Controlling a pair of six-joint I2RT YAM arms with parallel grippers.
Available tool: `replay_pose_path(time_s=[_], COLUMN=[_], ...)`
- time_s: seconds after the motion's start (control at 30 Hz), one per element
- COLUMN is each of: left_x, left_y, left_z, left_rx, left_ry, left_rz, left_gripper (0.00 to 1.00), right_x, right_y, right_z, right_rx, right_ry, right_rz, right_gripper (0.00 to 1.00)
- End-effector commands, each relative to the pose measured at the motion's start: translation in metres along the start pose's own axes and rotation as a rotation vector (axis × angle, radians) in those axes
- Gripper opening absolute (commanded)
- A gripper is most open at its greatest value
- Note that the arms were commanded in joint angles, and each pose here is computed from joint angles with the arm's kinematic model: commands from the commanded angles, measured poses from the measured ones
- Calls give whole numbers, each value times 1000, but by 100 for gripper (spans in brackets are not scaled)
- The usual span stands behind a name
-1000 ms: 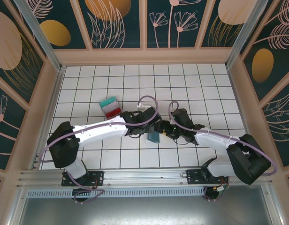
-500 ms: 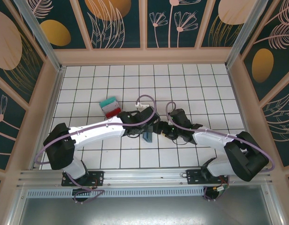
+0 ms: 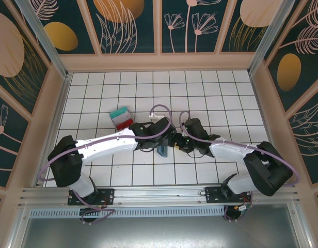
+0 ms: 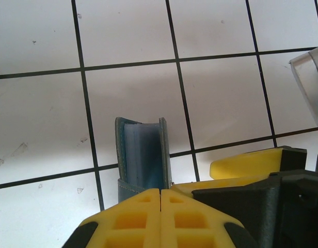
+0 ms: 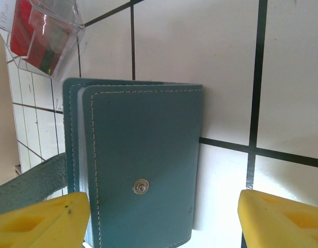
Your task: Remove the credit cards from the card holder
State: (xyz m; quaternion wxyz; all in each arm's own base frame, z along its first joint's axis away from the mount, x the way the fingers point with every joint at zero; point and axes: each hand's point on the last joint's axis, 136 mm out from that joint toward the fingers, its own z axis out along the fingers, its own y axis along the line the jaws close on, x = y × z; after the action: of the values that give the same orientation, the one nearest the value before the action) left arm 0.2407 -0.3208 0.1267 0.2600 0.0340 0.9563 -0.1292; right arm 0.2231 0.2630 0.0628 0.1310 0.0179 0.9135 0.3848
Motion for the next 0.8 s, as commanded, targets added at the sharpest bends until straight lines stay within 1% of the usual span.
replay_pose_path(time_s=[0.0, 0.1, 0.23, 0.3, 0.33, 0.37, 0.5, 0.57, 0.67, 0.7, 0.73, 0.77], left_x=[-19, -22, -25, -26, -25, -23, -17, -15, -11, -8, -6, -3], left_y=[-11, -13, -14, -12, -10, -8, 4, 15, 34, 42, 49, 56], left_z=[-16, -19, -22, -21, -20, -18, -13, -11, -7, -6, -3, -2], left_rx=[54, 60, 60, 51, 43, 32, -21, -55, -102, -116, -124, -130], left_ry=[-60, -73, -80, -85, -83, -78, -65, -62, -53, -49, -45, -39], left_rz=[-10, -11, -14, -12, -8, -4, 0, -3, -9, -16, -24, -33], left_gripper=[0, 0, 0, 0, 0, 0, 0, 0, 0, 0, 0, 0], right_x=[-3, -3, -5, -4, -3, -2, 0, 0, 0, 0, 1, 2], right_y=[17, 27, 26, 19, 14, 9, -7, -13, -21, -23, -26, -29], right_z=[2, 0, 0, 2, 2, 3, -1, -6, -11, -12, -12, -12], right_rx=[-50, -93, -85, -53, -33, -15, 52, 77, 102, 106, 111, 119], right_ry=[14, 17, 12, 13, 16, 19, 3, -10, -20, -21, -18, -12], right_rz=[-48, -57, -58, -54, -52, -49, -43, -40, -38, -37, -34, -30], right_gripper=[76, 78, 78, 71, 64, 59, 55, 50, 35, 27, 17, 9])
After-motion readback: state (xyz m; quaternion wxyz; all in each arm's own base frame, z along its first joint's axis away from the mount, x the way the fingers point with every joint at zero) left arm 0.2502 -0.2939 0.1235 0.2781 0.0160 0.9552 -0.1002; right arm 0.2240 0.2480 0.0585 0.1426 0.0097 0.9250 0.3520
